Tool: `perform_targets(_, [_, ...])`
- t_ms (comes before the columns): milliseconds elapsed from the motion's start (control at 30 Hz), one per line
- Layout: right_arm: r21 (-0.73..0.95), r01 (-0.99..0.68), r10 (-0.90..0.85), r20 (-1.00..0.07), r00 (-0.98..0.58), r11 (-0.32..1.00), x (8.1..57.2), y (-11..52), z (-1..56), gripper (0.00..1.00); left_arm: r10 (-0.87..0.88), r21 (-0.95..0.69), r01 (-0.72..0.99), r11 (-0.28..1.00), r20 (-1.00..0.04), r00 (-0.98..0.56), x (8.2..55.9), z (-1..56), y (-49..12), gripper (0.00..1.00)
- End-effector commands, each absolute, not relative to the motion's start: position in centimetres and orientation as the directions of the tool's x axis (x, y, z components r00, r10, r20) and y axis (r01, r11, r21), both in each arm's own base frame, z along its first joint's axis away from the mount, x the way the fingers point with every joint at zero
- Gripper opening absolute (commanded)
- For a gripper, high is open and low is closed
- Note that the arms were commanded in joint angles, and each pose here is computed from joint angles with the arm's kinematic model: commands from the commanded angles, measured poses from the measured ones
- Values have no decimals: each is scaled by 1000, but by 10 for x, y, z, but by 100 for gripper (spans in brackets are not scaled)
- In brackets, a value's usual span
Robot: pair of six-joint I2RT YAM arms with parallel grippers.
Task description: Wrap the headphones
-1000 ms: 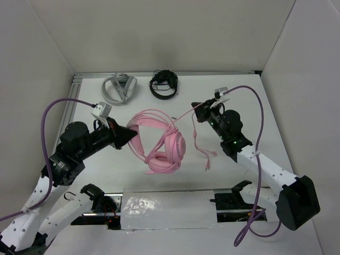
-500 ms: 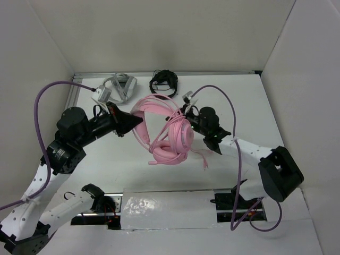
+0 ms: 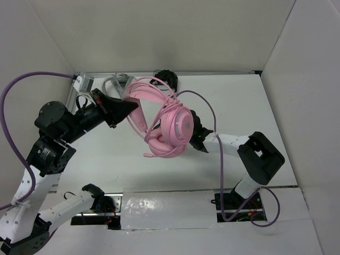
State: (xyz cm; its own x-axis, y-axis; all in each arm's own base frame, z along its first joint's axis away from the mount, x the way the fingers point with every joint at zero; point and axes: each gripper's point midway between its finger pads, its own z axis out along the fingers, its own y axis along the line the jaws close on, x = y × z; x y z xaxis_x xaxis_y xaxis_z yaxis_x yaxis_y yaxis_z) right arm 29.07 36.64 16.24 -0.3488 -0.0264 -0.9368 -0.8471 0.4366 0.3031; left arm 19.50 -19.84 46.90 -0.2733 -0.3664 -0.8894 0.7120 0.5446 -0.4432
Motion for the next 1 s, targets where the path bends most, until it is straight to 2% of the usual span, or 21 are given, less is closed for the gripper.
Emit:
perform_targets(0, [263,-874,-3,-957,-290,409,292,378,176,37,-485,-396,770,500,-865,-130,176,532,-186,0])
perform_targets(33, [270,-874,-4,-955,-298,405,291,379,172,47,-486,-393,771,501,-865,-125,175,535,-185,0])
perform_targets(400, [282,-899,8,-955,-296,337,281,409,164,47,-497,-394,768,505,-860,-115,170,541,-180,0])
perform_targets(467, [275,-908,22,-959,-283,314,278,413,167,44,-500,-400,765,505,-858,-120,171,541,-180,0])
perform_targets(567, [275,-918,42,-961,-274,286,274,418,169,31,-513,-412,759,505,-850,-120,173,541,-179,0])
perform_targets(600, [287,-921,39,-957,-287,262,267,423,166,14,-538,-439,744,503,-833,-128,176,542,-178,0])
perform_targets(633, [287,-921,39,-957,-287,262,267,423,166,13,-538,-439,744,503,-833,-128,177,542,-178,0])
perform_targets(700, [297,-925,10,-953,-304,235,253,427,160,1,-586,-497,690,526,-800,-129,190,540,-171,0])
perform_targets(900, [321,-908,-49,-937,-346,270,214,427,140,0,-712,-674,390,627,-699,-63,260,515,-141,0])
perform_targets(967, [335,-913,-86,-928,-362,235,186,428,130,0,-717,-695,297,655,-696,-46,284,503,-137,0])
